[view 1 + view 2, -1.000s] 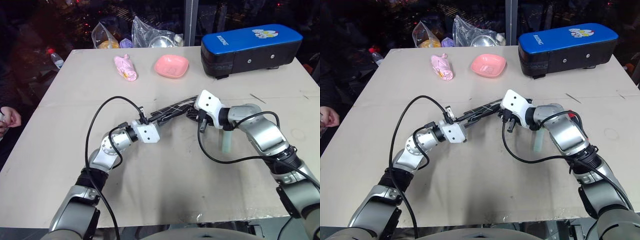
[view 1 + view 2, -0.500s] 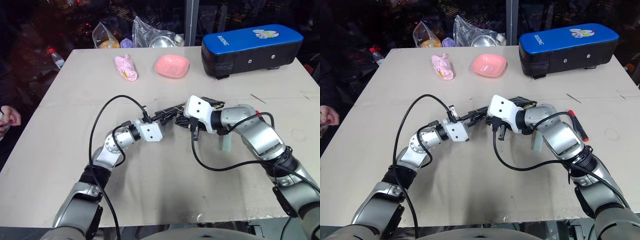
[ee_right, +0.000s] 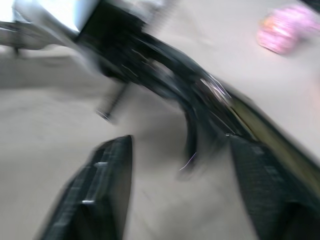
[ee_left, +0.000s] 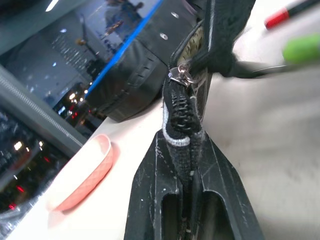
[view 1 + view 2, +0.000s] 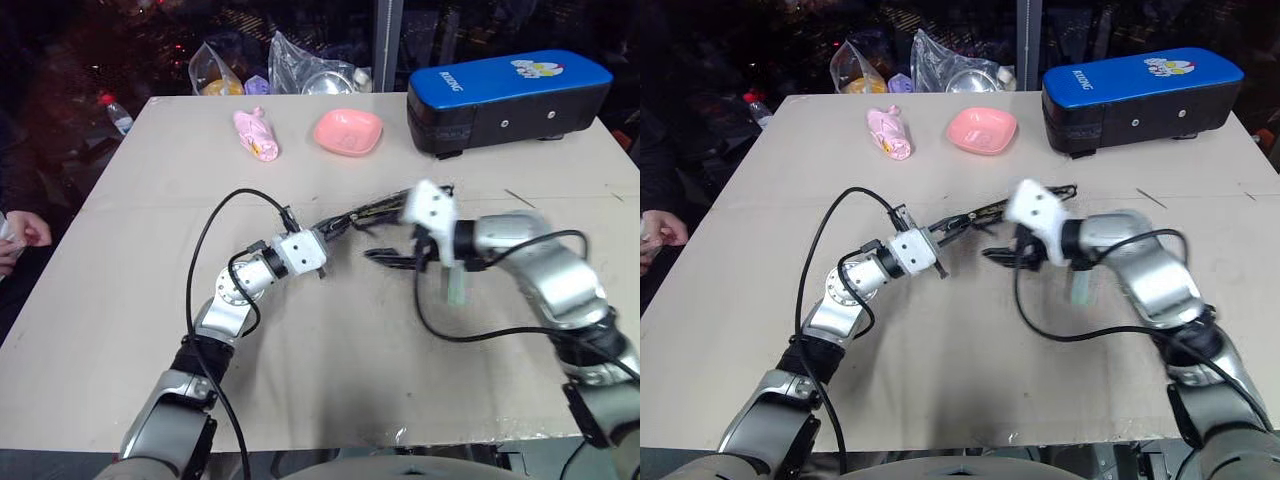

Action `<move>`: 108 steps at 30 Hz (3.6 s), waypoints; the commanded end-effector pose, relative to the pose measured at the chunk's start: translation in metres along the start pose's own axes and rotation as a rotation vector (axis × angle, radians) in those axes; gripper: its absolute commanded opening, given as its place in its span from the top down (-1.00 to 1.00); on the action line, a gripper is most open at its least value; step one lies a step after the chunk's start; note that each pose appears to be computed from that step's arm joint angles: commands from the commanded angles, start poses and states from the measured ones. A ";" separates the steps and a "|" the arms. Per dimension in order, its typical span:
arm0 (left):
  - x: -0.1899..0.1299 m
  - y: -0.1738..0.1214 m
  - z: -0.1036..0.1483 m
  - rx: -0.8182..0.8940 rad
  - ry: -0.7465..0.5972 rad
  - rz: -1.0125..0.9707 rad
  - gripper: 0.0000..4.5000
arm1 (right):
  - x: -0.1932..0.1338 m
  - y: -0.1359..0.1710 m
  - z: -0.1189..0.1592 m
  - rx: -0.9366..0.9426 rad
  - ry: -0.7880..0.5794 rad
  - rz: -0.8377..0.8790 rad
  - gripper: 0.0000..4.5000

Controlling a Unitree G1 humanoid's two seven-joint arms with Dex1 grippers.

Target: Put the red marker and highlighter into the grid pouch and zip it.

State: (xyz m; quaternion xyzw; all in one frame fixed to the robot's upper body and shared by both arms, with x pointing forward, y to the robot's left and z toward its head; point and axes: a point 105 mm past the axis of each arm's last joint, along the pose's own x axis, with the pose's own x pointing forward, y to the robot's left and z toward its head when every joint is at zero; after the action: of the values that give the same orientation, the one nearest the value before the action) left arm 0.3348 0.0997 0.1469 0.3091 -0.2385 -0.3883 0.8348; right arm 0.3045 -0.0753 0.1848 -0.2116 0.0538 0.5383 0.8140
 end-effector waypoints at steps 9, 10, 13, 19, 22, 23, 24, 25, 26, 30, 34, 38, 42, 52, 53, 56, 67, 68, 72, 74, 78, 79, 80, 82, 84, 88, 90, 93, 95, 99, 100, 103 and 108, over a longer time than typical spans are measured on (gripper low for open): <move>0.000 0.015 0.016 -0.043 -0.031 0.045 1.00 | -0.032 -0.046 0.021 0.108 -0.161 -0.290 0.96; 0.001 0.015 0.017 -0.042 -0.036 0.045 1.00 | -0.029 -0.047 0.017 0.108 -0.143 -0.290 0.96; 0.001 0.016 0.020 -0.037 -0.044 0.041 1.00 | -0.021 -0.050 0.006 0.115 -0.107 -0.299 0.96; 0.002 0.011 0.024 -0.013 -0.054 0.002 1.00 | -0.009 -0.060 0.004 0.123 -0.121 -0.327 0.96; 0.002 0.010 0.026 -0.002 -0.059 -0.015 1.00 | -0.001 -0.061 -0.002 0.115 -0.096 -0.321 0.96; 0.003 0.009 0.027 0.005 -0.061 -0.023 1.00 | 0.001 -0.061 -0.003 0.117 -0.091 -0.320 0.96; 0.004 0.009 0.028 0.005 -0.063 -0.024 1.00 | 0.005 -0.060 -0.007 0.078 -0.055 -0.312 0.96; 0.005 0.010 0.028 0.007 -0.066 -0.023 1.00 | 0.008 -0.059 -0.011 0.012 -0.007 -0.294 0.96; 0.005 0.010 0.029 0.008 -0.068 -0.022 1.00 | 0.010 -0.058 -0.015 -0.042 0.026 -0.282 0.96; 0.006 0.007 0.031 0.032 -0.071 -0.049 1.00 | 0.016 -0.065 -0.016 -0.256 0.127 -0.276 0.96; 0.007 0.004 0.032 0.035 -0.074 -0.058 1.00 | 0.025 -0.062 -0.019 -0.399 0.170 -0.217 0.96; 0.006 0.004 0.031 0.030 -0.067 -0.052 1.00 | 0.028 -0.057 -0.019 -0.537 0.197 -0.166 0.43; 0.005 0.007 0.023 0.003 -0.030 -0.026 1.00 | 0.026 -0.054 -0.006 -0.611 0.135 -0.163 -0.35; -0.001 0.010 0.010 -0.010 0.044 0.033 1.00 | -0.024 -0.060 0.020 -0.417 0.003 -0.357 -0.98; -0.002 0.011 0.009 -0.014 0.048 0.048 1.00 | -0.033 -0.058 0.016 -0.310 -0.018 -0.403 -0.98; -0.002 0.013 0.009 -0.023 0.053 0.067 1.00 | -0.057 -0.044 -0.028 -0.006 0.087 -0.535 -0.98; -0.002 0.015 0.009 -0.023 0.059 0.079 1.00 | -0.068 0.036 -0.088 0.521 0.278 -0.751 -0.98; -0.002 0.014 0.008 -0.025 0.059 0.079 1.00 | -0.067 0.037 -0.090 0.543 0.280 -0.764 -0.98; 0.000 0.011 0.009 -0.028 0.054 0.068 1.00 | -0.064 0.045 -0.106 0.616 0.317 -0.798 -0.98; 0.001 0.011 0.010 -0.028 0.050 0.069 1.00 | -0.060 0.052 -0.110 0.670 0.318 -0.790 -0.88; 0.001 0.012 0.012 -0.028 0.044 0.070 1.00 | -0.058 0.057 -0.111 0.677 0.324 -0.782 -0.27; 0.002 0.012 0.012 -0.027 0.044 0.070 1.00 | -0.059 0.055 -0.112 0.659 0.330 -0.784 -0.06; 0.002 0.012 0.012 -0.027 0.044 0.069 1.00 | -0.061 0.052 -0.112 0.634 0.336 -0.789 0.18; 0.003 0.011 0.013 -0.029 0.042 0.066 1.00 | -0.069 0.039 -0.108 0.559 0.345 -0.798 0.58; 0.003 0.010 0.013 -0.030 0.040 0.062 1.00 | -0.078 0.026 -0.103 0.472 0.346 -0.793 0.69; 0.005 0.010 0.012 -0.029 0.042 0.054 1.00 | -0.097 0.000 -0.081 0.165 0.400 -0.654 0.69; 0.008 0.011 0.011 -0.011 0.048 0.045 1.00 | -0.108 -0.010 -0.060 -0.067 0.444 -0.526 0.69; 0.011 0.012 0.010 0.013 0.050 0.034 1.00 | -0.115 -0.019 -0.039 -0.299 0.487 -0.403 0.69; 0.013 0.011 0.010 0.038 0.049 0.017 1.00 | -0.115 -0.024 -0.030 -0.396 0.497 -0.361 0.69; 0.017 0.005 0.012 0.087 0.034 -0.035 1.00 | -0.107 -0.038 -0.017 -0.551 0.511 -0.322 0.69; 0.018 0.003 0.013 0.098 0.029 -0.049 1.00 | -0.104 -0.041 -0.015 -0.574 0.509 -0.320 0.69; 0.019 0.000 0.015 0.107 0.018 -0.062 1.00 | -0.096 -0.046 -0.016 -0.604 0.511 -0.307 0.69; 0.021 -0.003 0.020 0.103 -0.008 -0.070 1.00 | -0.076 -0.052 -0.016 -0.678 0.508 -0.288 0.69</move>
State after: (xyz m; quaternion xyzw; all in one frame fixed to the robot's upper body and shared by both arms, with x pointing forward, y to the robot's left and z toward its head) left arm 0.3378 0.0802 0.1485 0.3571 -0.2181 -0.4040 0.8135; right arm 0.3186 -0.1720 0.1964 -0.5738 0.0749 0.3459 0.7386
